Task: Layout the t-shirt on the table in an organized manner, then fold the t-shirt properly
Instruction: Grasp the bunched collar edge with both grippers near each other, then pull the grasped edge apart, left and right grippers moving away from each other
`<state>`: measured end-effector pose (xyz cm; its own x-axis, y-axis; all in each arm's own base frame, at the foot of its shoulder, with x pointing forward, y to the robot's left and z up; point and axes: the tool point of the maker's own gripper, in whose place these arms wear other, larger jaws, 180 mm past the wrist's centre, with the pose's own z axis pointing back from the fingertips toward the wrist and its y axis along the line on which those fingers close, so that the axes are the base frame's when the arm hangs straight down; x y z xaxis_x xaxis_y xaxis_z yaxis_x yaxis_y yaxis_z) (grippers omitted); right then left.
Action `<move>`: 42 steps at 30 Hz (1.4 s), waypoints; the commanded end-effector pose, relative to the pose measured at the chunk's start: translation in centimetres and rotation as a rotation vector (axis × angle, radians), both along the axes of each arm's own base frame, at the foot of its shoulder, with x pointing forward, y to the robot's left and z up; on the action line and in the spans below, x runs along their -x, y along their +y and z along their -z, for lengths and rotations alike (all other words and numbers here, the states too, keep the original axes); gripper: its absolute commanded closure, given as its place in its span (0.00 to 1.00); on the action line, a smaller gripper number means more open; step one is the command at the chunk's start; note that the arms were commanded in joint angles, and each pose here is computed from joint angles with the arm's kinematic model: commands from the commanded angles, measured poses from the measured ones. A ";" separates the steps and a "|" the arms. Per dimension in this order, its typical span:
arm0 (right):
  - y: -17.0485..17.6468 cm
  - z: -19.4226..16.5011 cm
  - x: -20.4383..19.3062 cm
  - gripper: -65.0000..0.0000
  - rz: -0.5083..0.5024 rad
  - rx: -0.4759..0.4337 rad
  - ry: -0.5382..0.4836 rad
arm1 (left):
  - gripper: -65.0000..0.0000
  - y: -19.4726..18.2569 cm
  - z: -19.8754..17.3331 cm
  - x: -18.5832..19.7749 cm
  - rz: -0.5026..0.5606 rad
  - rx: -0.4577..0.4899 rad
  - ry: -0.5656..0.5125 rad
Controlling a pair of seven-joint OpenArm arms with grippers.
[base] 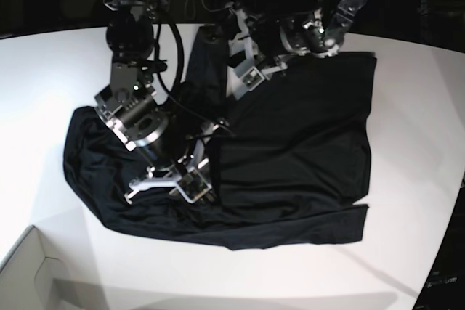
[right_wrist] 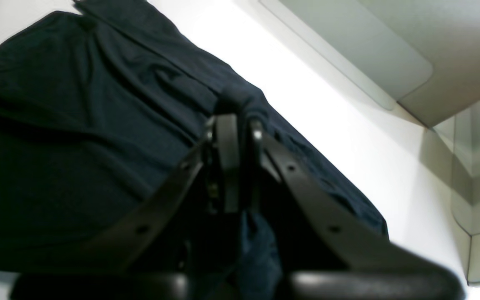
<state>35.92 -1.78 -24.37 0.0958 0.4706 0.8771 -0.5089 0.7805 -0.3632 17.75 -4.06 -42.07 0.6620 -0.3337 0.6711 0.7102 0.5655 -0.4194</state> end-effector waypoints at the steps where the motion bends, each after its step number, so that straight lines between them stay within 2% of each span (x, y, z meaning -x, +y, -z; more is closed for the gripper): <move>1: 0.5 -2.0 -0.4 1.00 -0.011 -0.036 -0.061 | 0.34 -0.2 -0.1 -0.3 0.003 0.006 -0.004; 6: 0.5 -2.0 -0.4 1.00 -0.011 -0.036 -0.061 | 0.34 -0.9 0.7 -0.5 -0.009 0.013 0.026; 9: 0.6 -2.0 -0.3 1.00 -0.014 -0.036 -0.060 | 0.40 -1.5 1.5 -0.2 0.006 0.008 0.049; 12: 0.6 -1.9 -0.3 1.00 -0.014 -0.036 -0.059 | 0.57 -2.6 2.2 0.1 0.061 -0.006 0.057; 14: 0.6 -1.7 -0.1 1.00 -0.014 -0.036 -0.053 | 0.72 -3.2 2.7 0.5 0.097 -0.017 0.068; 17: 0.6 -1.3 0.2 1.00 -0.017 -0.039 -0.043 | 0.96 -3.8 2.8 0.3 0.109 -0.018 0.067; 18: 0.6 -1.2 0.2 1.00 -0.017 -0.039 -0.041 | 1.00 -3.7 2.7 0.2 0.108 -0.020 0.065; 25: 0.5 -0.7 0.4 1.00 -0.011 -0.037 -0.024 | 1.00 -1.0 1.0 -1.2 0.067 -0.029 -0.003; 32: 0.7 0.5 1.4 1.00 -0.017 -0.040 0.008 | 1.00 4.5 -2.7 -3.4 -0.061 -0.045 -0.122; 39: 0.7 2.5 2.9 1.00 -0.015 -0.040 0.066 | 1.00 9.3 -5.5 -3.1 -0.147 -0.096 -0.203; 42: 0.7 3.7 4.0 1.00 -0.015 -0.041 0.105 | 1.00 12.5 -6.3 -3.0 -0.212 -0.145 -0.224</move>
